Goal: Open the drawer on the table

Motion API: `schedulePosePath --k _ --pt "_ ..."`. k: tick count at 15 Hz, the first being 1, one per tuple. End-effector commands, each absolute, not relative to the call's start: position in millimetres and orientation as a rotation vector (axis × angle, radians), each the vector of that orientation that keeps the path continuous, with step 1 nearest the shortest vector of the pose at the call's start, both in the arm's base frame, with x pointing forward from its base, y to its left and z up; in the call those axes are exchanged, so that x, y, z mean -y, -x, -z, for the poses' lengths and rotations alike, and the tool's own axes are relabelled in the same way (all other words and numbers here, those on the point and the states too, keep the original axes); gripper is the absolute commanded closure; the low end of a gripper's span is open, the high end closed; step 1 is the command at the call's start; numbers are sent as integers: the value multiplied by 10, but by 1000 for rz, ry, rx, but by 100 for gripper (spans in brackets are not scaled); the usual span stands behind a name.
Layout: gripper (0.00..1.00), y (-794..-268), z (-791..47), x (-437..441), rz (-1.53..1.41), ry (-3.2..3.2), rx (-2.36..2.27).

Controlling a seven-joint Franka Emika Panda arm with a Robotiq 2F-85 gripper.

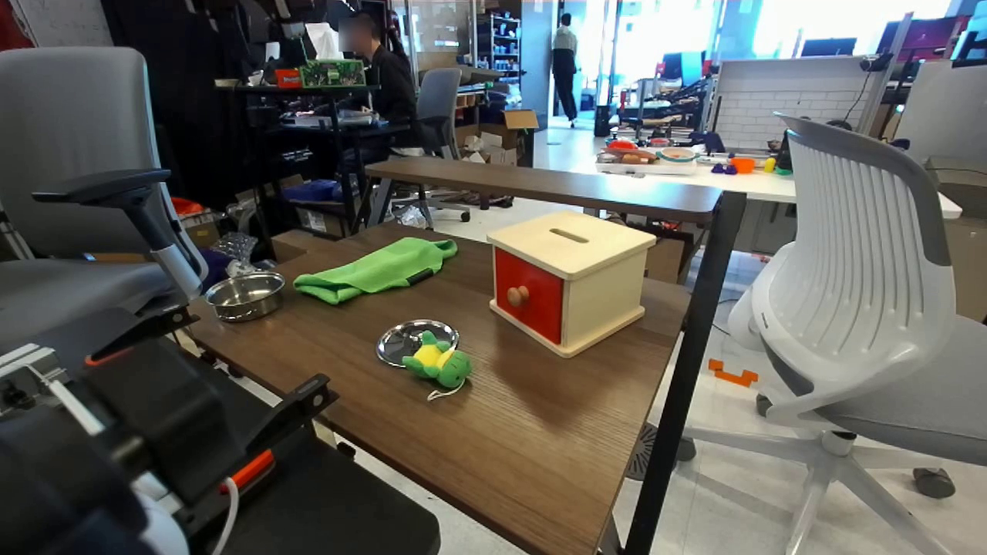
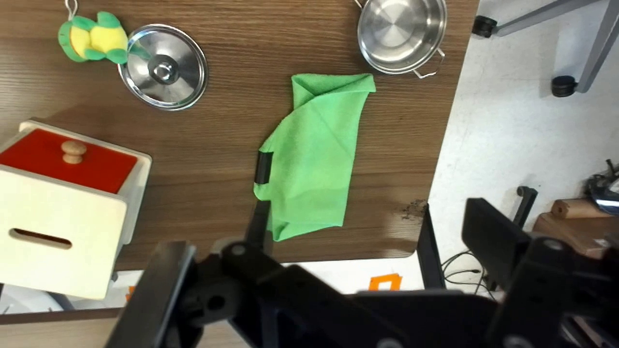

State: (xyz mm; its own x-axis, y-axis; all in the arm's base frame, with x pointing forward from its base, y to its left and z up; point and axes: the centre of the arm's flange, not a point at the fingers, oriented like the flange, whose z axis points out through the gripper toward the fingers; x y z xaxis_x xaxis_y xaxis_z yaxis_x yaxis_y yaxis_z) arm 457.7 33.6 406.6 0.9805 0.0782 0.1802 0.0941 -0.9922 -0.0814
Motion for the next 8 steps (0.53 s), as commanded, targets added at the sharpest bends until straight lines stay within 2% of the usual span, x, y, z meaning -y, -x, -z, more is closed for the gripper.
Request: schedulePosePath --k 1,8 --pt "0 -4898 -3929 -64 227 3051 35" --pt "0 -5008 -3408 423 95 3056 -99"
